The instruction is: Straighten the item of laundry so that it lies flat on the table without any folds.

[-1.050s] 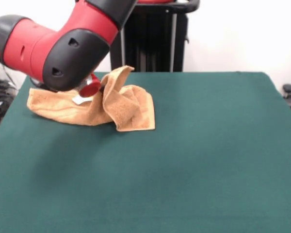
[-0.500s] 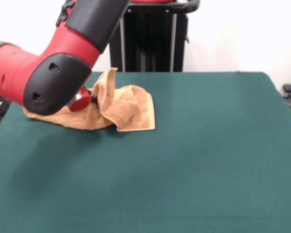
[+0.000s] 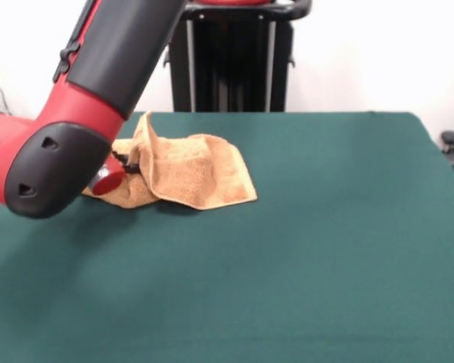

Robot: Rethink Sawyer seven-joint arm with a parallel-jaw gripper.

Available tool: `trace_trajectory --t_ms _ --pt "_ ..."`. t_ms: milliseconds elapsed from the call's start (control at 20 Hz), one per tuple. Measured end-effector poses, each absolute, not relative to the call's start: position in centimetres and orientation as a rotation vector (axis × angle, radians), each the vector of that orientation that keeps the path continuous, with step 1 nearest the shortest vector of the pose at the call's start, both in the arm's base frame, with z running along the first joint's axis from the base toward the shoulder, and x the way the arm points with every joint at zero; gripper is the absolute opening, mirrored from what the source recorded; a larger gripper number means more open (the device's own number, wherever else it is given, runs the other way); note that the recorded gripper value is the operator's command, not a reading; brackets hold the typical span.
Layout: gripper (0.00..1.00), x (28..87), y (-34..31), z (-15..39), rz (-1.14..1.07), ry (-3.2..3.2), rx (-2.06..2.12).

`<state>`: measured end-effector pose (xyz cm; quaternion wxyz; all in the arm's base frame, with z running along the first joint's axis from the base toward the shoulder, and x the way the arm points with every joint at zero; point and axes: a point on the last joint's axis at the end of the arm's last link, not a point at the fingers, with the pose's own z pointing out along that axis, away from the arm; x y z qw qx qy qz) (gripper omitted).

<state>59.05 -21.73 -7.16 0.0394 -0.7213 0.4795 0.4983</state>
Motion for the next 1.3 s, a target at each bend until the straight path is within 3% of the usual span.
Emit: trace_trajectory --t_ms 650,1300 --pt "0.00 61.4 -22.7 -8.8 1.639 1.375 -2.130" --pt "0.00 65.5 -24.9 -8.5 1.396 1.364 -2.038"
